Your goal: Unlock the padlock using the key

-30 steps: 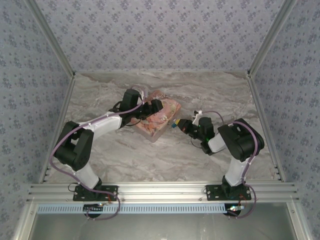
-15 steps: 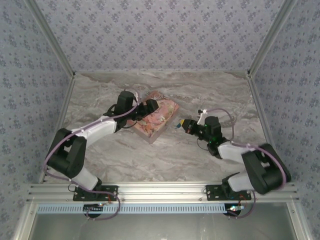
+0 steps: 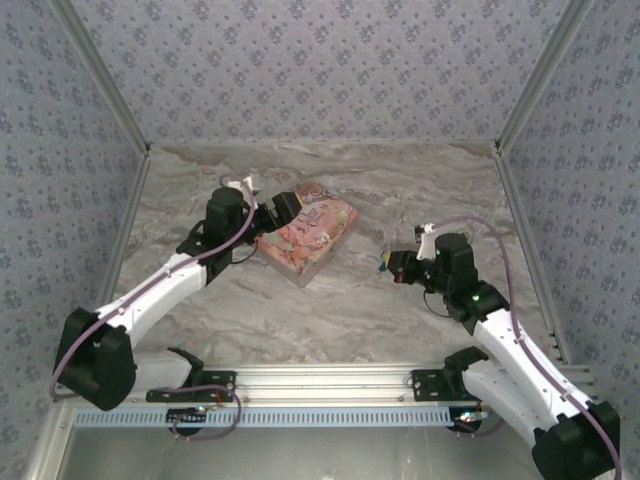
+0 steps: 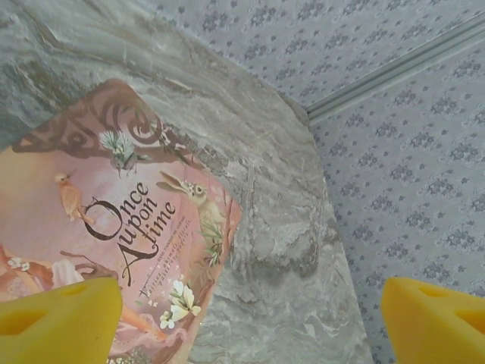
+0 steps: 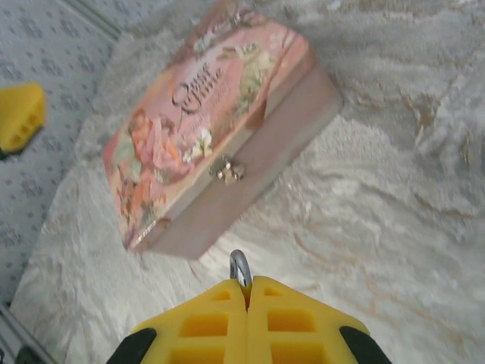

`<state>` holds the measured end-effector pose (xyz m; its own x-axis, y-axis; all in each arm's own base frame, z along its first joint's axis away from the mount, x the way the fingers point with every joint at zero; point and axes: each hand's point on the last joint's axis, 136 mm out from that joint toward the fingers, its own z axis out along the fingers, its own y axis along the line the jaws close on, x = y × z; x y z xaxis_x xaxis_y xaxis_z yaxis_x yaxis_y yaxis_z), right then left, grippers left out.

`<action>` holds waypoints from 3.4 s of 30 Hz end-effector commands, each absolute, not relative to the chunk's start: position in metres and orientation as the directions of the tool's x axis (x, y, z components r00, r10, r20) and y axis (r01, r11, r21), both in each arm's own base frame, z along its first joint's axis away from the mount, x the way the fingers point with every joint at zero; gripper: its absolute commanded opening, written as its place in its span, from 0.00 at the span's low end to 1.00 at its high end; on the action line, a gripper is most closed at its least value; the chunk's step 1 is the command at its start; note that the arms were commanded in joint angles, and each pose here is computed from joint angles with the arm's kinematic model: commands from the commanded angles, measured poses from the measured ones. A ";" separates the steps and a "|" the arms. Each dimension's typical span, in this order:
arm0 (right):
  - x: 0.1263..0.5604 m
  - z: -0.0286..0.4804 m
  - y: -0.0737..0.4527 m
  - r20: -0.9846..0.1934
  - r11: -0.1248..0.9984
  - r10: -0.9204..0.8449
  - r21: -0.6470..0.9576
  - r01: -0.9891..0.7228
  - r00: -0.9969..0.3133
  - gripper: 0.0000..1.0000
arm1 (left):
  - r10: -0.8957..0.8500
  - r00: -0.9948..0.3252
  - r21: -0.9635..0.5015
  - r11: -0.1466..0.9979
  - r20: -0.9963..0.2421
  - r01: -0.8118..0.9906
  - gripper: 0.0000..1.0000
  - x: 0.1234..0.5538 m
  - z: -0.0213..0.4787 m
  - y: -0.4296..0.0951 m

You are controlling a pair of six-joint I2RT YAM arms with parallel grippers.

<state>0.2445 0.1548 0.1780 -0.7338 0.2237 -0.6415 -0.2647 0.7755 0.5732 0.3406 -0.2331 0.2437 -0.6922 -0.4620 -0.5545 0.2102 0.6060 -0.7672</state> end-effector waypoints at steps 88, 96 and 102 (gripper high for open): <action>0.277 0.178 0.013 -0.941 0.990 0.056 0.009 0.141 -0.335 1.00 | -0.328 -0.405 -0.326 0.942 -0.853 -0.076 0.95 0.330 0.233 -0.081; 0.302 0.143 -0.025 -0.964 0.979 0.055 0.001 0.203 -0.260 1.00 | -0.019 -0.276 -0.003 0.998 -0.961 -0.057 0.97 0.338 0.227 -0.058; 0.327 0.126 -0.018 -0.960 0.994 0.053 0.026 0.102 -0.275 1.00 | 0.042 -0.329 0.069 0.995 -0.943 -0.069 0.97 0.343 0.205 -0.050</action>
<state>0.3051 -0.0312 0.0972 -0.3947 0.0830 -0.9151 0.1987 0.9801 0.0032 0.3355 -0.0560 0.1935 -0.3808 -0.0197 -0.9245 -0.0593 0.9982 0.0031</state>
